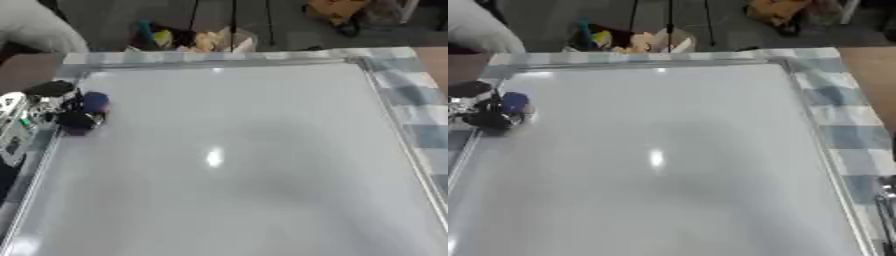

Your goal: Wipe the whiteboard clean with a brush.

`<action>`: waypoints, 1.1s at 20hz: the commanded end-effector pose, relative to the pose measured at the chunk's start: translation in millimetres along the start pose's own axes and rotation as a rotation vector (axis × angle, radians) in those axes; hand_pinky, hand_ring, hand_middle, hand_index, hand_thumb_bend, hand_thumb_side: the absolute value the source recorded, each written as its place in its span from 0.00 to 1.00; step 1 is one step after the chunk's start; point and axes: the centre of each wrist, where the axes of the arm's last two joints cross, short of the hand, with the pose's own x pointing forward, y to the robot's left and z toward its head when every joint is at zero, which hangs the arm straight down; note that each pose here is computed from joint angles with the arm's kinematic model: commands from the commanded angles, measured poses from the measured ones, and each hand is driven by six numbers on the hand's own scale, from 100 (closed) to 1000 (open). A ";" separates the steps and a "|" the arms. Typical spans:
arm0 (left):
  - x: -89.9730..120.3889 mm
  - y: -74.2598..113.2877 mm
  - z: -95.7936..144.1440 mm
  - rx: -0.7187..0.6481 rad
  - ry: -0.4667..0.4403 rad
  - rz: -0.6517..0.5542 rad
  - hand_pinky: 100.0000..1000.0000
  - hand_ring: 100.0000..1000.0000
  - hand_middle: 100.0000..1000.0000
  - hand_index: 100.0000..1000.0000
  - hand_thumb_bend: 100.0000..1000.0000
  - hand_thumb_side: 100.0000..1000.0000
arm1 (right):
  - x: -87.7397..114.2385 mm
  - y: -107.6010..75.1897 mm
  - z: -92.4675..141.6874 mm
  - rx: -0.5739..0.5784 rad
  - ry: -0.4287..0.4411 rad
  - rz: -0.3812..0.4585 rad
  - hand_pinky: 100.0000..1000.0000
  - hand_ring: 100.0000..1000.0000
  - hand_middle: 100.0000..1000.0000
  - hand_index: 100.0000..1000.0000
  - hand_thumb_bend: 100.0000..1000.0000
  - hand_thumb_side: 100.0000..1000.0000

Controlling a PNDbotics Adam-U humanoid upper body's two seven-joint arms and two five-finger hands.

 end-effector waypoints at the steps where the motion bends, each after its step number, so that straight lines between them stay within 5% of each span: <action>1: 5.1 8.7 1.9 0.012 -0.016 -0.025 0.21 0.36 0.36 0.58 0.00 0.57 | 4.1 -2.7 -4.6 -0.005 -0.021 0.002 0.75 0.84 0.65 0.78 0.00 0.87; 22: 31.9 6.0 -1.1 -0.017 -0.112 -0.103 0.23 0.36 0.36 0.59 0.00 0.61 | 4.1 -2.2 -4.4 -0.014 -0.017 -0.001 0.75 0.84 0.65 0.77 0.00 0.87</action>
